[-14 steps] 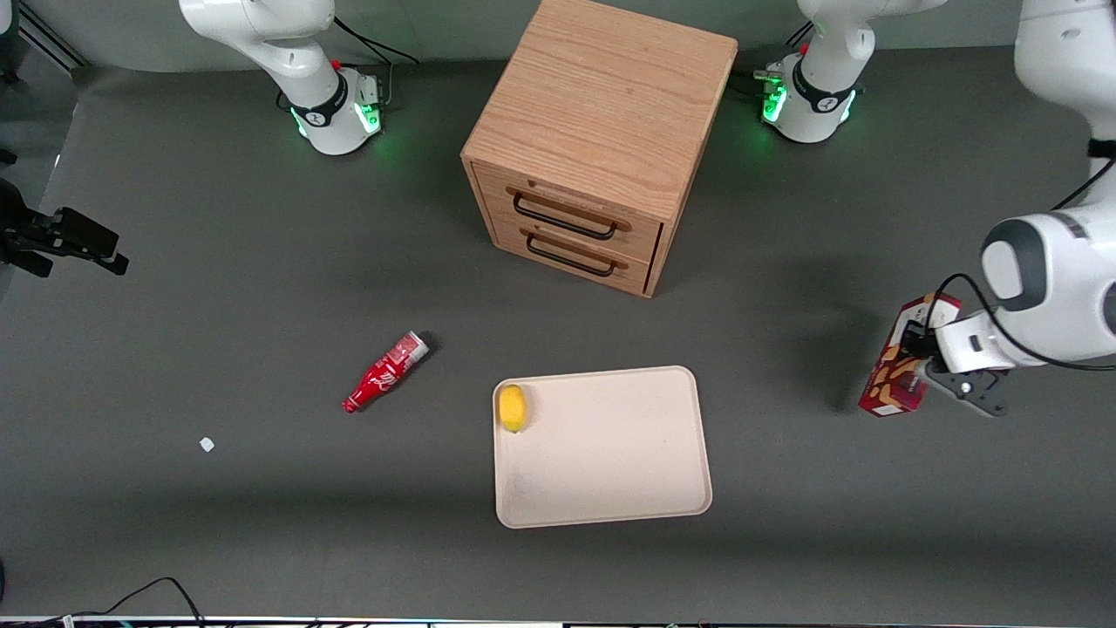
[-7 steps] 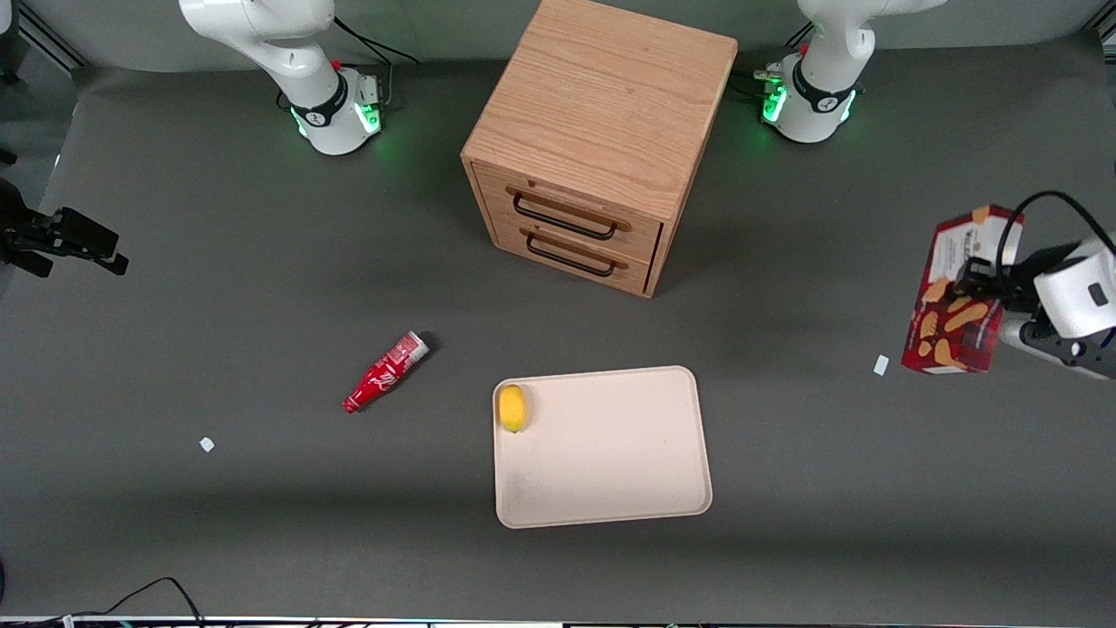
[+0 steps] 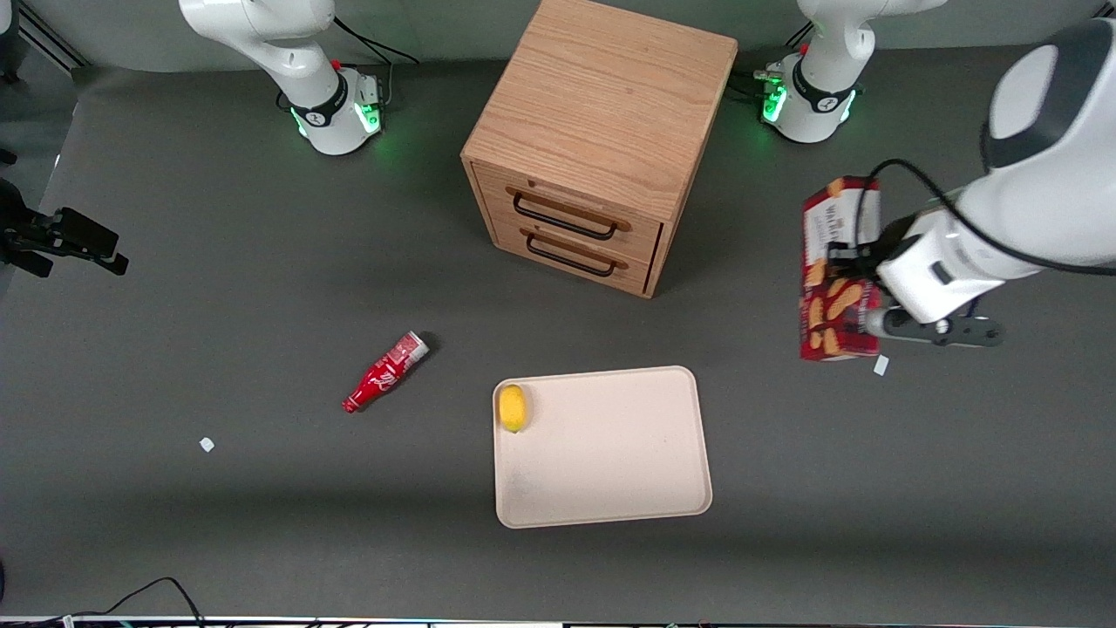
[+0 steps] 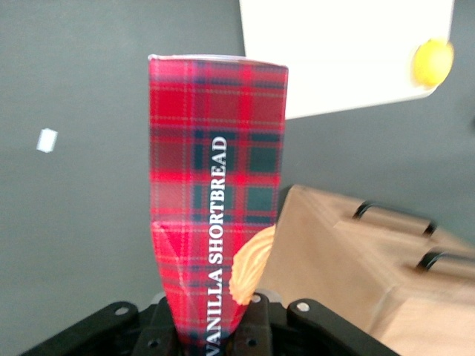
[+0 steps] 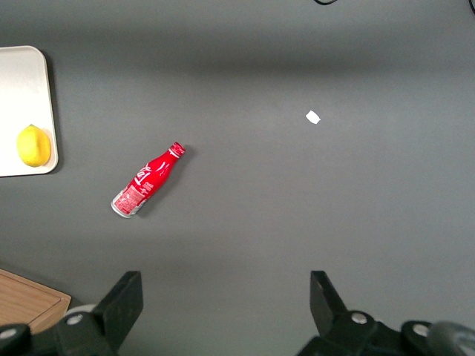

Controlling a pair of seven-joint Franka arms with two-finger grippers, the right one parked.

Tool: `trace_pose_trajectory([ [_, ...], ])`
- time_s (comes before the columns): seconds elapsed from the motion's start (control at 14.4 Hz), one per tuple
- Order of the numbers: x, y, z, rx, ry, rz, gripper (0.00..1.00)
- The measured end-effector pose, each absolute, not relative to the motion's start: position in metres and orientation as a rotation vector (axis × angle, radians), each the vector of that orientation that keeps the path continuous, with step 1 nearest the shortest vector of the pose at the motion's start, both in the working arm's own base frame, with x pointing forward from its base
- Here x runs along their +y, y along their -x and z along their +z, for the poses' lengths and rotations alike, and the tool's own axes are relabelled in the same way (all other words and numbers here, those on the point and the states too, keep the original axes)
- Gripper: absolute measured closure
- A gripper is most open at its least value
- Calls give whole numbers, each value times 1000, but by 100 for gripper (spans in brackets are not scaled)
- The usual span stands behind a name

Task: Place red cookie box on tray
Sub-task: 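Lift the red cookie box upright with the left gripper, then carry the box over the white tray and lower it flat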

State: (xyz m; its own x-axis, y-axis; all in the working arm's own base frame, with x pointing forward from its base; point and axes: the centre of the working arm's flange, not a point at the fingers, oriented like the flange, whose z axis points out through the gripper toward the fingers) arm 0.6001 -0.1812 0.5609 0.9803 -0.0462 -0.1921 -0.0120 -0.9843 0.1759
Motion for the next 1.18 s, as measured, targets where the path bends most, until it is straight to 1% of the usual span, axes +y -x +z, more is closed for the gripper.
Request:
trace_pose_trajectory([
  [0.21, -236, -615, 522, 88, -2999, -186, 78],
  [0.35, -268, -626, 477, 152, -3028, -125, 78],
  [0.48, -287, -638, 429, 168, -3013, -88, 78],
  [0.76, -293, -665, 345, 141, -2997, 39, 78],
  [0.97, -292, -672, 292, 119, -3033, 75, 78],
  [1.18, -294, -675, 266, 120, -3049, 122, 78],
])
